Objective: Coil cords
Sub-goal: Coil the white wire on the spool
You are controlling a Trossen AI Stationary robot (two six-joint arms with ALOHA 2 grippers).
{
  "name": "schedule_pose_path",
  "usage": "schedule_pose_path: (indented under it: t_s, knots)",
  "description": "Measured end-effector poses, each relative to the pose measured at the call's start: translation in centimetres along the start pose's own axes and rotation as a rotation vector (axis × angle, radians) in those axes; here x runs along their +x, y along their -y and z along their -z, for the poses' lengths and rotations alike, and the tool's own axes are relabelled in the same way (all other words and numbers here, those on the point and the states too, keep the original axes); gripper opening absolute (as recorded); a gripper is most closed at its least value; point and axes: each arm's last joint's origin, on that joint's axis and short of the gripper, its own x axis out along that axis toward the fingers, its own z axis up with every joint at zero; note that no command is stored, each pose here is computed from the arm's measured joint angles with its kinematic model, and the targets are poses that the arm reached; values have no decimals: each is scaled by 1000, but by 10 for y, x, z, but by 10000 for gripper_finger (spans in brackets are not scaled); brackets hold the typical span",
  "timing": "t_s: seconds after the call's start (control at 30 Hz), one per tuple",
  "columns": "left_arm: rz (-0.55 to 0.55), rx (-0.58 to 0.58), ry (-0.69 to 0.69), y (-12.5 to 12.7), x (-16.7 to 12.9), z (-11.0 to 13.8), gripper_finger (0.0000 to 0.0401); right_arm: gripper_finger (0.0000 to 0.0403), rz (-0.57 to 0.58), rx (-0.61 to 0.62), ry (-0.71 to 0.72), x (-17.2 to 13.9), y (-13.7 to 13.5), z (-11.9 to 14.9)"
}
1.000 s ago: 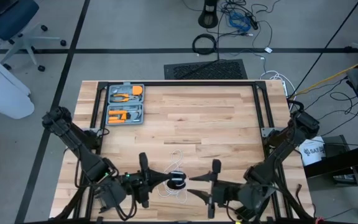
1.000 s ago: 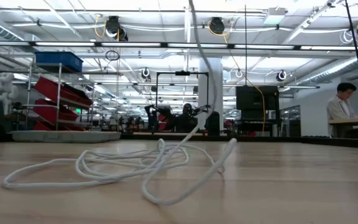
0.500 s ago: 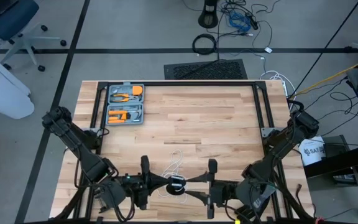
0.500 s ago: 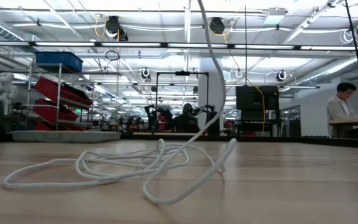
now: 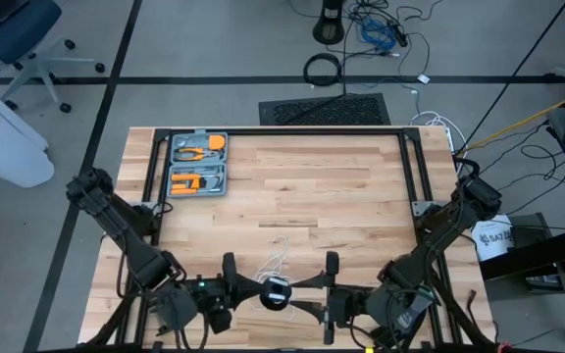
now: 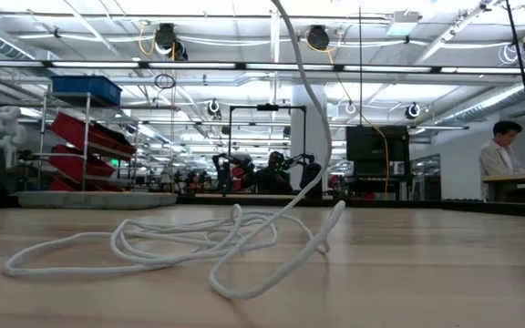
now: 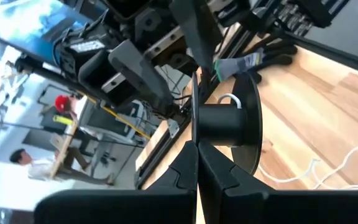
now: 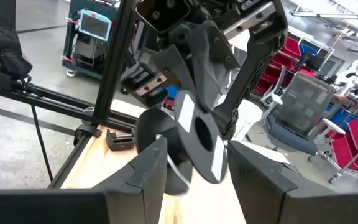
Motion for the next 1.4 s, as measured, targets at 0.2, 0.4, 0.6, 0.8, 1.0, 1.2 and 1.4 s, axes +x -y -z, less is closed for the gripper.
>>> schedule_pose_path:
  t_s: [0.2, 0.4, 0.6, 0.8, 1.0, 1.2, 1.4]
  knots:
    - [-4, 10, 1, 1, -1, -1, 2, 155, 0, -6, -2, 0, 0, 1]
    - [-64, 22, -53, -1, -1, 1, 2, 155, -18, -4, -1, -5, -5, 0]
    - [-109, 120, -96, 1, -6, -1, 2, 155, -36, -14, -97, -13, -15, 11]
    - [-121, 102, -73, 1, -8, -5, 2, 155, -9, 77, -170, -5, -13, 25]
    - [-131, 48, -67, 0, -9, -6, 2, 155, 49, -8, -96, 8, -22, 28]
    - [-131, 11, -66, 0, -9, -5, 2, 155, 127, -84, -3, -2, -27, 12]
    - [-71, -23, -9, 1, -8, -7, 2, 155, 148, -133, 94, -12, -29, -5]
